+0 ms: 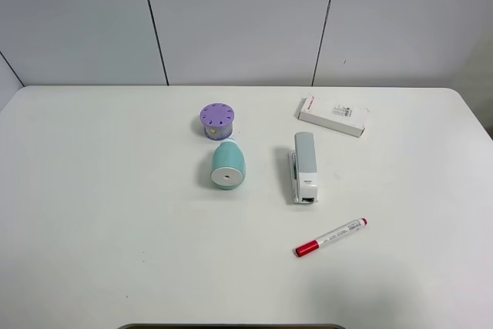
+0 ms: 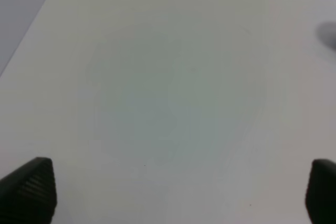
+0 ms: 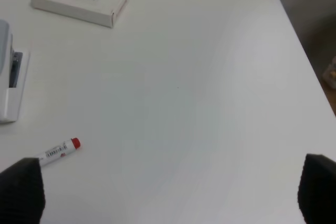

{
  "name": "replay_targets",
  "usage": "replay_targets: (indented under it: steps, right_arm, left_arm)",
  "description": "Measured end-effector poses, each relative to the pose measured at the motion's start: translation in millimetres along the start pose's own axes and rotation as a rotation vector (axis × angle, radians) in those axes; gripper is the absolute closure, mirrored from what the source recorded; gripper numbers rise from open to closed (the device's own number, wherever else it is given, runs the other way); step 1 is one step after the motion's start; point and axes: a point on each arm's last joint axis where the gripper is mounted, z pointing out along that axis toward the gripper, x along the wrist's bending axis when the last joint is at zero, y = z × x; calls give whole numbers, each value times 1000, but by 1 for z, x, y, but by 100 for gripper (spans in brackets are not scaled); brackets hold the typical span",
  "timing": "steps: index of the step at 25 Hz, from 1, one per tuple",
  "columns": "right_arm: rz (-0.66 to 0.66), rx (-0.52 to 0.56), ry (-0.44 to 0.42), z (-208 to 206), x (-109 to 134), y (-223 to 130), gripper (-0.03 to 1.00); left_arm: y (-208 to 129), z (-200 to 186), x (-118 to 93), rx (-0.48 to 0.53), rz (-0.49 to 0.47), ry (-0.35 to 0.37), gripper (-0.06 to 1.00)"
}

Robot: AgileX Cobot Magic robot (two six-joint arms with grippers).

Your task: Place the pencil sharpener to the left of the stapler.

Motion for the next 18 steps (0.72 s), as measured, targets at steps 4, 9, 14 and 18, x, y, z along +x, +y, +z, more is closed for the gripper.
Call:
replay_targets:
  steps: [4, 9, 14, 18]
  right_arm:
    - [19, -14, 41, 11, 4, -3, 1]
    - [-3, -33, 46, 13, 5, -2, 1]
    - [-6, -36, 46, 13, 5, -2, 1]
    - [-6, -36, 47, 13, 5, -2, 1]
  left_arm:
    - [0, 0, 0, 0, 0, 0, -1]
    - [0, 0, 0, 0, 0, 0, -1]
    - [0, 0, 0, 0, 0, 0, -1]
    - [0, 0, 0, 0, 0, 0, -1]
